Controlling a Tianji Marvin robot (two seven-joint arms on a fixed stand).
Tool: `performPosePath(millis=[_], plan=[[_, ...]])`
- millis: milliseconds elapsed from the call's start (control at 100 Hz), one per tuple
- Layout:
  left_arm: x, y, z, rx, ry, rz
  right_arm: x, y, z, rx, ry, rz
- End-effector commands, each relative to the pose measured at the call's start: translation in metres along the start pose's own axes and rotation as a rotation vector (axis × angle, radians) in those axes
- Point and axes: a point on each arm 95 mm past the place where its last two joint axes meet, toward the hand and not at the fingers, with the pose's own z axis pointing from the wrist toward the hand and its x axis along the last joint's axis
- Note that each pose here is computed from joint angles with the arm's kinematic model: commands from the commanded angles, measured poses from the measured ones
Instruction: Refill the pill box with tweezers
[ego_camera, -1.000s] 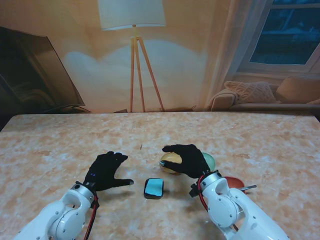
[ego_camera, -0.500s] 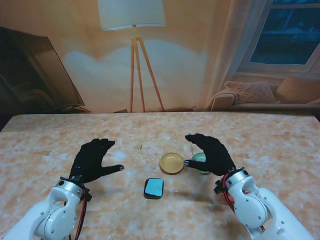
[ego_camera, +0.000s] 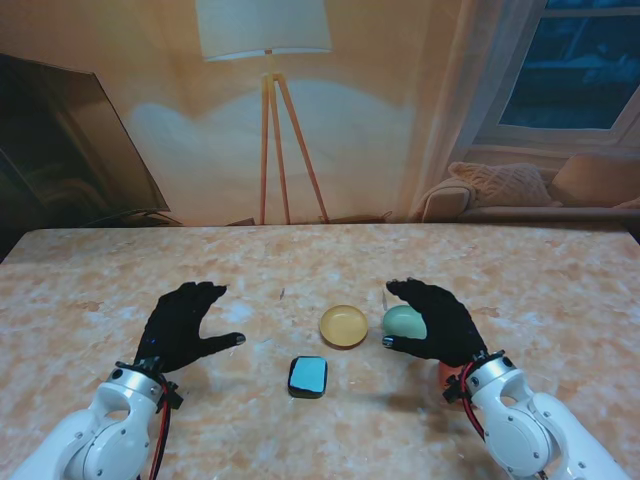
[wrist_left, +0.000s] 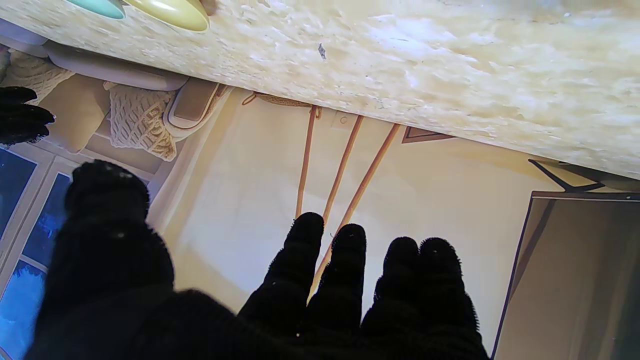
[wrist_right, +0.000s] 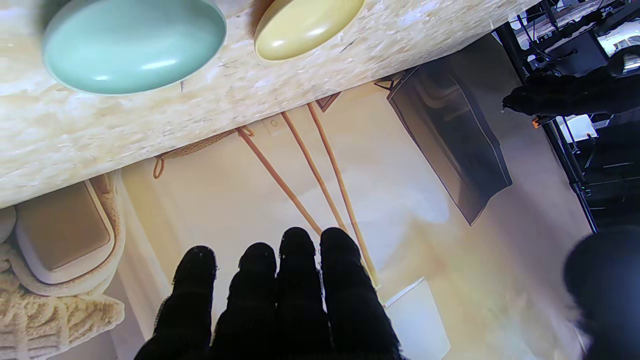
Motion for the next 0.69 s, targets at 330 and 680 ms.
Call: performPosePath(millis=[330,680], plan=[[0.002,0.004,-0.003,-0.021,0.002,-0.013,0.001,-0.008,-0.002,0.011,-0.003,0.004],[0.002,0.014,-0.001,-0.043,0.005,-0.029,0.001,-0.013,0.002,0.004,-0.003,0.017]])
